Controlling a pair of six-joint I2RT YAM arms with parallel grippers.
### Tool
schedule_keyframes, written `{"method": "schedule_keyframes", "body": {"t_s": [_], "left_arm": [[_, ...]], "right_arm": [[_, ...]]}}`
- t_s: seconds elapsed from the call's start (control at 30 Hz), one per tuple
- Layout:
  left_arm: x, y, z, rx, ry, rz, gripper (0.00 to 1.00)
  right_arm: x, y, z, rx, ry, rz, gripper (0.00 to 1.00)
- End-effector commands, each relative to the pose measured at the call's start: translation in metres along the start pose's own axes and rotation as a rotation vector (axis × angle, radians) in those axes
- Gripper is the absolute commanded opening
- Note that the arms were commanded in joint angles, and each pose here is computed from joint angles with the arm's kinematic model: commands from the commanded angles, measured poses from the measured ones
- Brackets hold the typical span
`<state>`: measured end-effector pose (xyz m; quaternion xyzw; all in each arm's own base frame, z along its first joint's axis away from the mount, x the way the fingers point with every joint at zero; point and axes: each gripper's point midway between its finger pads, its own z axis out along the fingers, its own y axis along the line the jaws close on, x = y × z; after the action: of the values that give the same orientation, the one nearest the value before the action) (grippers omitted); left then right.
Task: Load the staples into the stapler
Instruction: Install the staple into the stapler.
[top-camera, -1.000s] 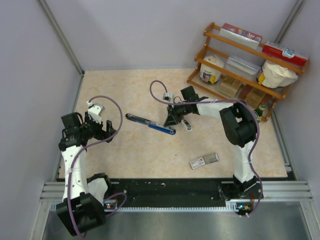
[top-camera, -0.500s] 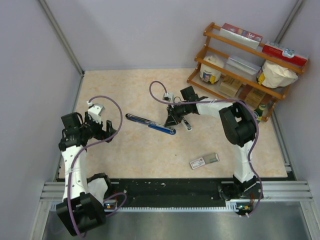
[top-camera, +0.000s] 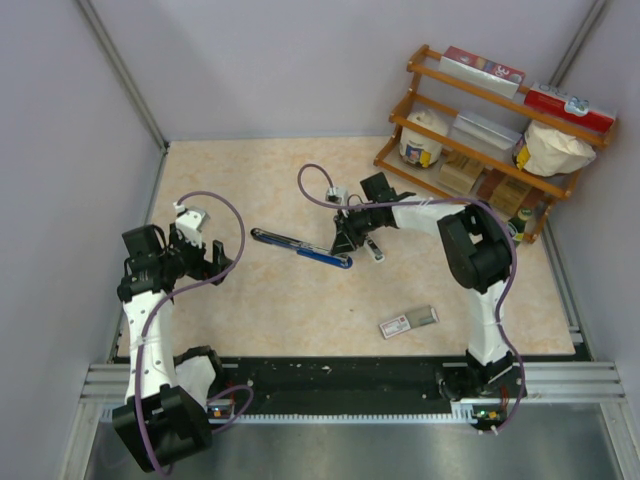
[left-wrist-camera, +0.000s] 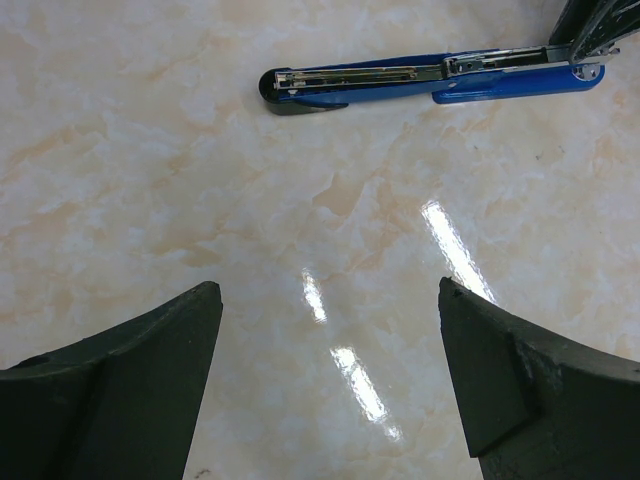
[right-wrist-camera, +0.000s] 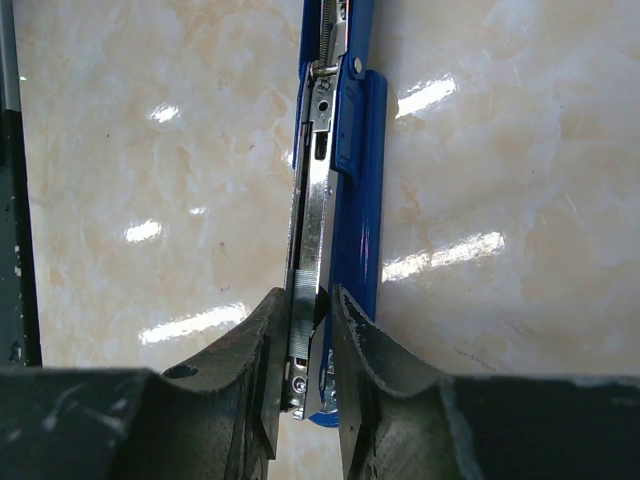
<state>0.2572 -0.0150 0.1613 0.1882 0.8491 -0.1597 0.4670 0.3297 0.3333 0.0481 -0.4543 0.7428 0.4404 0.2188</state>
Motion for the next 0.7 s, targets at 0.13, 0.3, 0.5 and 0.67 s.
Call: {"method": "schedule_keyframes", "body": {"t_s": [0.13,0.3,0.5,0.67], "left_arm": [[-0.007,-0.001,-0.002,0.005,-0.034,0.026,0.93],[-0.007,-0.001,-0.002,0.008,-0.033,0.026,0.93],[-0.007,-0.001,-0.002,0.01,-0.031,0.024,0.93],[-0.013,-0.001,-0.004,0.009,-0.041,0.014,0.93]], "right_arm": [[-0.021,-0.003,-0.014,0.028,-0.022,-0.063,0.27],[-0.033,0.002,-0.022,0.041,-0.04,-0.094,0.33],[-0.043,0.0,-0.032,0.106,-0.044,-0.149,0.39],[-0.045,-0.004,-0.04,0.154,-0.039,-0.175,0.41]]}}
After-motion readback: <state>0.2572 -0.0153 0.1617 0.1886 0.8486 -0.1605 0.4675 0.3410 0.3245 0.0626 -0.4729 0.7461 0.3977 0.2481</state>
